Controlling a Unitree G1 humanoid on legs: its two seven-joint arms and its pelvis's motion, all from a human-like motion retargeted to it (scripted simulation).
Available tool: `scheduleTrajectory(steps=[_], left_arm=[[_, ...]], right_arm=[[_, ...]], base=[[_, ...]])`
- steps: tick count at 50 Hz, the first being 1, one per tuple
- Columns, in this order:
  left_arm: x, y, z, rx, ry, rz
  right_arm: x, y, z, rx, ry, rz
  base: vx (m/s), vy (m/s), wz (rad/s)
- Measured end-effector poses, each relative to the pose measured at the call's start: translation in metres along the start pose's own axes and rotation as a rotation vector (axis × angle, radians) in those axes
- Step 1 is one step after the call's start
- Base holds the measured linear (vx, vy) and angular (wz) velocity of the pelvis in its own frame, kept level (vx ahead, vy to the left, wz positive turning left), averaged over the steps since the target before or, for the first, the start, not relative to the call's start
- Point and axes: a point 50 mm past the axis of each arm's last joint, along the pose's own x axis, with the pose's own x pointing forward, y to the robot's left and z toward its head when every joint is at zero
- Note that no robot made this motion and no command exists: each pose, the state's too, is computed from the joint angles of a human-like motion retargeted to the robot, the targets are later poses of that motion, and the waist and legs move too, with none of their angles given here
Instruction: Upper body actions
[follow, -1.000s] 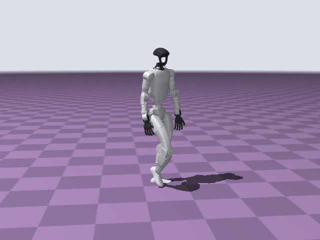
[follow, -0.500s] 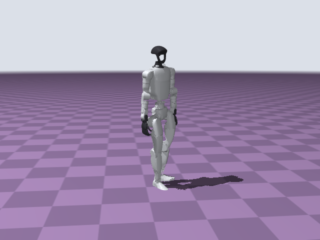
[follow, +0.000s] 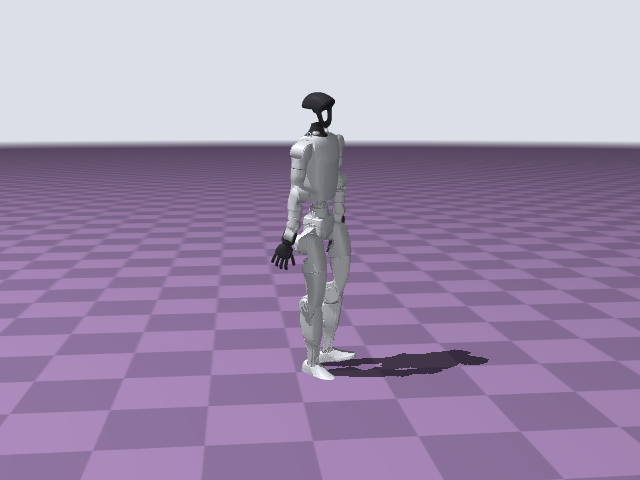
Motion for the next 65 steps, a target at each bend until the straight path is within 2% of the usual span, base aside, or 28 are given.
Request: scheduleTrajectory(steps=[4,9,20,25,35,45,57,65], left_arm=[[-0.002,-0.005,0.022,0.112,-0.089,0.006],[-0.003,-0.003,0.030,0.149,-0.114,0.009],[-0.002,0.028,-0.006,0.013,0.068,0.054],[-0.002,0.033,-0.012,-0.034,0.095,0.065],[-0.001,0.010,-0.007,-0.095,0.085,-0.013],[-0.002,0.025,-0.042,-0.068,0.198,0.044],[-0.008,0.015,-0.107,-0.268,0.395,0.006],[-0.002,0.018,-0.065,-0.212,0.252,0.029]], right_arm=[[0.002,0.013,-0.015,0.008,0.046,0.048],[0.001,0.007,-0.001,-0.067,-0.016,0.015],[-0.014,-0.011,0.064,-0.219,-0.239,-0.028],[-0.018,-0.017,0.072,-0.250,-0.297,-0.062],[-0.003,-0.035,0.019,-0.312,-0.118,-0.116],[0.004,-0.024,-0.035,-0.294,0.106,-0.062],[-0.009,-0.038,0.039,-0.336,-0.175,-0.145],[-0.015,-0.020,0.063,-0.270,-0.321,-0.030]], base=[[0.07,0.02,0.17],[0.01,0.00,-0.16],[0.01,-0.02,-0.34],[-0.07,0.05,0.28],[-0.33,0.09,1.70],[-0.31,0.17,2.39],[-0.15,0.26,0.46],[-0.14,0.24,0.69]])
